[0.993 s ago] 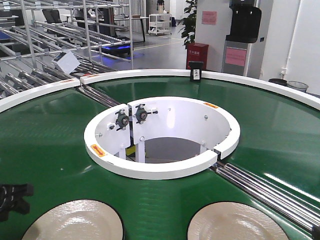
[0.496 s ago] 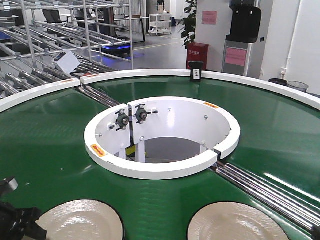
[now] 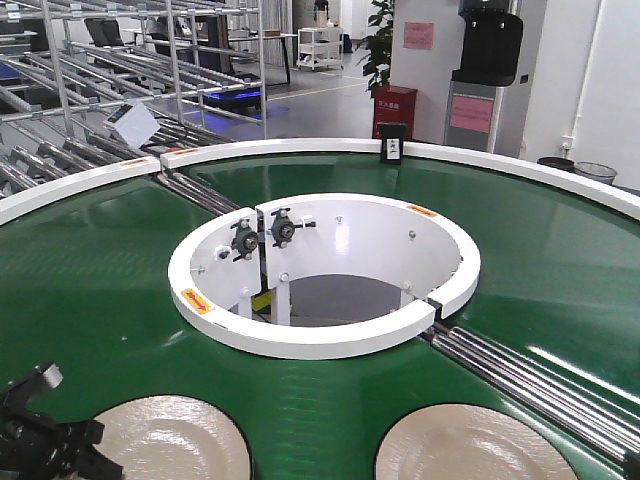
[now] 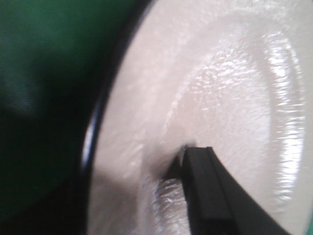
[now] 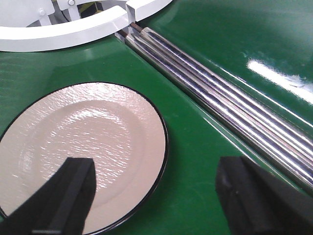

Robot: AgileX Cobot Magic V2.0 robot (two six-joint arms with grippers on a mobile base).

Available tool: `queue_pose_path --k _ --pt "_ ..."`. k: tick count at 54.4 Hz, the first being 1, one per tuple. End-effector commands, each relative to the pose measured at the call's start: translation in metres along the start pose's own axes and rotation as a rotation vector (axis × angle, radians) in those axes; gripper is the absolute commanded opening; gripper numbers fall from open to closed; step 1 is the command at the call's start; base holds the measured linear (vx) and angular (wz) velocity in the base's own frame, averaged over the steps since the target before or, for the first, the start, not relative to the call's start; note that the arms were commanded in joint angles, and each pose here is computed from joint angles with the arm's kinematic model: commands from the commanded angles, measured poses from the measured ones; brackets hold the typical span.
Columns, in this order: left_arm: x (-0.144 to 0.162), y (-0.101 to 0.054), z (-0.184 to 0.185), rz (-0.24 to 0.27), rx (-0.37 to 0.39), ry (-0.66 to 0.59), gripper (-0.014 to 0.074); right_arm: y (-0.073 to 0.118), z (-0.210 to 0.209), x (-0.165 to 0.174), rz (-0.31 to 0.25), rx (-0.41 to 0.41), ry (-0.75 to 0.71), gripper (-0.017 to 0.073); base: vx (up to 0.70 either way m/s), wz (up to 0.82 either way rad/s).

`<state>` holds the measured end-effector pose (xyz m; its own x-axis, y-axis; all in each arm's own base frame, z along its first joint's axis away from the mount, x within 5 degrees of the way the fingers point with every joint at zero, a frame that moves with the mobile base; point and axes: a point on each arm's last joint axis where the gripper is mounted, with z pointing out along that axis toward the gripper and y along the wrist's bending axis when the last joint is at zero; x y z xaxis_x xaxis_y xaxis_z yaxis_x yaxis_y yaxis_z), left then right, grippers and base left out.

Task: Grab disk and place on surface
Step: 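Lower both grippers to the rims of the two cream plates, then grip each plate rim and lift both plates upright off the conveyor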

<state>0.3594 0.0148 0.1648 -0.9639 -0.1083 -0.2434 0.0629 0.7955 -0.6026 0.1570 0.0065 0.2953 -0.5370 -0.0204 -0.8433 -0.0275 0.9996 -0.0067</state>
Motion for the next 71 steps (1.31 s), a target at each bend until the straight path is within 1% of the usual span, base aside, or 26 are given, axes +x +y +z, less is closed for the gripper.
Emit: queue_pose_path --k 1,3,4,5,9,11,13,15,17,21,25,28,30,32,34,38,40,43,47,48,49,51,55,62,66,71 --pt "-0.008 -0.019 -0.016 0.036 0.045 -0.051 0.0243 0.000 -0.006 -0.017 -0.018 0.001 -0.108 0.0551 0.00 0.00" --pt "-0.007 -0.020 -0.016 0.036 0.052 -0.045 0.0188 0.000 -0.006 -0.017 -0.019 0.002 -0.108 0.0551 0.00 0.00" --pt "-0.007 -0.022 -0.017 0.030 0.074 -0.034 0.0010 0.001 -0.006 -0.016 0.040 -0.011 -0.093 0.0551 0.00 0.00" --pt "-0.007 -0.023 -0.017 0.029 0.077 -0.036 -0.0010 0.001 -0.005 -0.015 0.071 -0.017 -0.080 0.0551 0.00 0.00" --pt "-0.007 -0.026 -0.020 0.012 0.079 -0.044 -0.0010 0.002 -0.001 -0.013 0.167 -0.024 0.006 0.0549 0.00 0.00" --pt "-0.007 -0.028 -0.023 0.000 0.079 -0.053 -0.0010 0.002 0.002 -0.013 0.198 -0.015 0.070 0.0547 0.00 0.00" --pt "-0.008 -0.030 -0.026 -0.013 0.080 -0.064 -0.0008 0.002 0.006 -0.014 0.223 -0.001 0.140 0.0545 0.00 0.00" --pt "-0.008 -0.034 -0.030 -0.013 0.085 -0.081 -0.0008 0.001 0.010 -0.018 0.241 0.016 0.207 0.0542 0.00 0.00" --pt "-0.009 -0.037 -0.033 -0.009 0.087 -0.090 -0.0008 -0.001 0.015 -0.023 0.256 0.036 0.269 0.0542 0.00 0.00" --pt "-0.009 -0.045 -0.043 0.021 0.087 -0.120 -0.0008 -0.008 0.025 -0.037 0.279 0.079 0.363 0.0542 0.00 0.00" --pt "-0.008 -0.053 -0.052 0.044 0.083 -0.145 -0.0007 -0.020 0.036 -0.056 0.306 0.122 0.416 0.0538 0.00 0.00" --pt "-0.007 -0.059 -0.059 0.061 0.083 -0.165 -0.0007 -0.034 0.047 -0.065 0.326 0.151 0.436 0.0530 0.00 0.00" --pt "-0.006 -0.063 -0.064 0.069 0.084 -0.178 -0.0007 -0.045 0.054 -0.071 0.345 0.168 0.435 0.0523 0.00 0.00" --pt "-0.006 -0.067 -0.068 0.068 0.093 -0.188 -0.0007 -0.056 0.061 -0.074 0.382 0.171 0.440 0.0516 0.00 0.00" --pt "-0.004 -0.072 -0.073 0.065 0.102 -0.195 -0.0007 -0.066 0.068 -0.075 0.418 0.164 0.448 0.0507 0.00 0.00" --pt "-0.002 -0.080 -0.082 0.078 0.108 -0.219 -0.0007 -0.085 0.085 -0.070 0.492 0.113 0.474 0.0489 0.00 0.00" --pt "-0.001 -0.085 -0.088 0.091 0.106 -0.235 -0.0007 -0.093 0.095 -0.064 0.532 0.064 0.487 0.0478 0.00 0.00" --pt "0.000 -0.090 -0.094 0.106 0.102 -0.261 -0.0007 -0.100 0.108 -0.058 0.567 -0.007 0.496 0.0463 0.00 0.00" --pt "0.002 -0.097 -0.102 0.109 0.114 -0.293 -0.0007 -0.100 0.126 -0.055 0.513 -0.111 0.485 0.0445 0.00 0.00" --pt "0.002 -0.099 -0.103 0.105 0.121 -0.298 -0.0007 -0.100 0.131 -0.054 0.517 -0.133 0.481 0.0442 0.00 0.00" --pt "0.002 -0.100 -0.104 0.099 0.125 -0.303 -0.0007 -0.099 0.134 -0.053 0.500 -0.152 0.473 0.0438 0.00 0.00" --pt "0.002 -0.103 -0.106 0.094 0.137 -0.315 -0.0007 -0.098 0.145 -0.052 0.496 -0.199 0.453 0.0435 0.00 0.00" --pt "0.002 -0.106 -0.108 0.086 0.161 -0.327 -0.0007 -0.095 0.162 -0.048 0.479 -0.262 0.430 0.0435 0.00 0.00" --pt "0.002 -0.107 -0.109 0.085 0.167 -0.332 -0.0007 -0.078 0.189 -0.034 0.417 -0.394 0.478 0.0435 0.00 0.00" --pt "0.002 -0.107 -0.109 0.086 0.171 -0.326 -0.0007 -0.068 0.201 -0.024 0.384 -0.431 0.529 0.0435 0.00 0.00" --pt "0.004 -0.108 -0.109 0.088 0.184 -0.312 -0.0007 -0.055 0.213 -0.014 0.359 -0.465 0.592 0.0435 0.00 0.00"
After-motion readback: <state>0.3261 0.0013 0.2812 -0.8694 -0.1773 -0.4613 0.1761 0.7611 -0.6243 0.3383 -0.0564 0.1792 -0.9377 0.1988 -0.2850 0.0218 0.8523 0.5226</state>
